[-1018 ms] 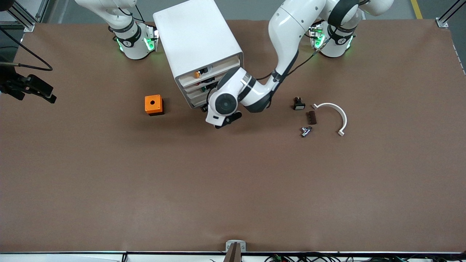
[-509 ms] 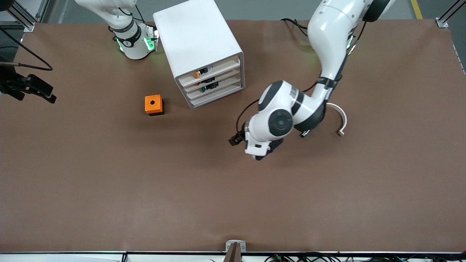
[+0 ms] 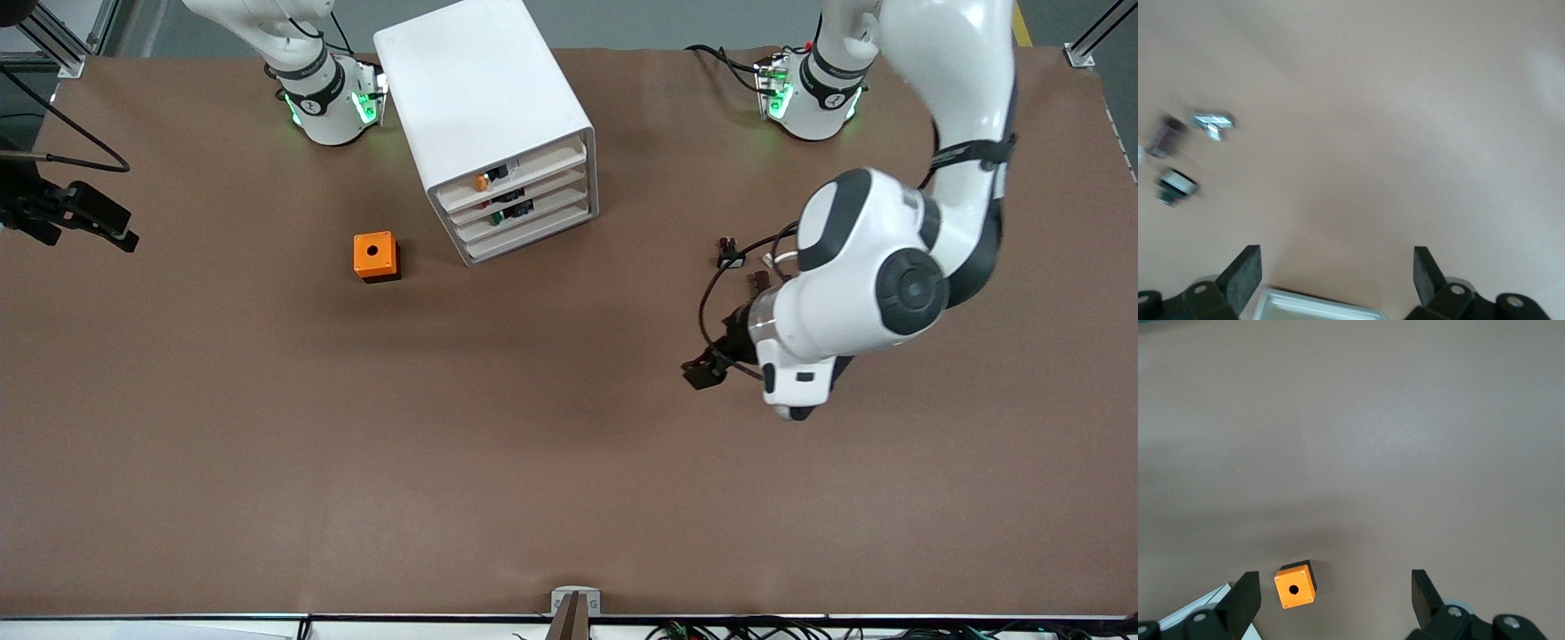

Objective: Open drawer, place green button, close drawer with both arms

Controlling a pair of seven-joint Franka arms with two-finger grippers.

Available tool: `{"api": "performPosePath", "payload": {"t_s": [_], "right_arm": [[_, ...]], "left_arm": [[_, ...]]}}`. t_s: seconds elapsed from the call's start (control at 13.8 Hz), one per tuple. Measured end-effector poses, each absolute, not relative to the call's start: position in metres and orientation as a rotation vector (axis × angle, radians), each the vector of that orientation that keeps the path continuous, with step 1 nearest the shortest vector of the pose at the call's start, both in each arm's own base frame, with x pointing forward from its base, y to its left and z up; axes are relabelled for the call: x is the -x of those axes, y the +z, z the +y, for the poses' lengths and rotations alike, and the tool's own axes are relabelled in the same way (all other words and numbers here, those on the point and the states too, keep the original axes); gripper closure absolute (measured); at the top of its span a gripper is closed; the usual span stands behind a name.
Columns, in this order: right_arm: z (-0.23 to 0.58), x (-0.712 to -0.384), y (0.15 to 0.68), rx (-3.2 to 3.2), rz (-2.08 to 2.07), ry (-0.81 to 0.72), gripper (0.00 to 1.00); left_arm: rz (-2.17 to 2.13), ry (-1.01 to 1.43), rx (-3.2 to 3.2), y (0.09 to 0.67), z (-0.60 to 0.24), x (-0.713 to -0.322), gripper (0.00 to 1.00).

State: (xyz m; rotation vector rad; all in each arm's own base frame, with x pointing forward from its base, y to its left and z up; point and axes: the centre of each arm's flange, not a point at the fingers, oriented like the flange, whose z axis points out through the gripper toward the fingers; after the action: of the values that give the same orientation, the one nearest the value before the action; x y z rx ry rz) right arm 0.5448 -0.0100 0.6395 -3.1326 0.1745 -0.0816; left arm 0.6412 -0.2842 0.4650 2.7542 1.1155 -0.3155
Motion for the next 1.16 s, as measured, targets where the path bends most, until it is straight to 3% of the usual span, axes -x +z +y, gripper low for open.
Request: {"api": "performPosePath", "payload": {"t_s": [0.36,0.65,1.16], "right_arm": [[-0.010,-0.545,0.640,3.133,0.173,-0.083,0.00],[-0.009,-0.545,0.640,3.133,0.171,-0.084,0.00],[-0.009,-0.545,0.640,3.133,0.169,-0.084,0.00]], "left_arm": [[0.864,-0.140,-2.970,0.556,-0.247,-0.609,0.00],[0.581,-0.077,-3.053,0.628,-0.163,-0.588,0.00],[0.292,-0.077,-3.090,0.679,-0.072,-0.551,0.00]]}}
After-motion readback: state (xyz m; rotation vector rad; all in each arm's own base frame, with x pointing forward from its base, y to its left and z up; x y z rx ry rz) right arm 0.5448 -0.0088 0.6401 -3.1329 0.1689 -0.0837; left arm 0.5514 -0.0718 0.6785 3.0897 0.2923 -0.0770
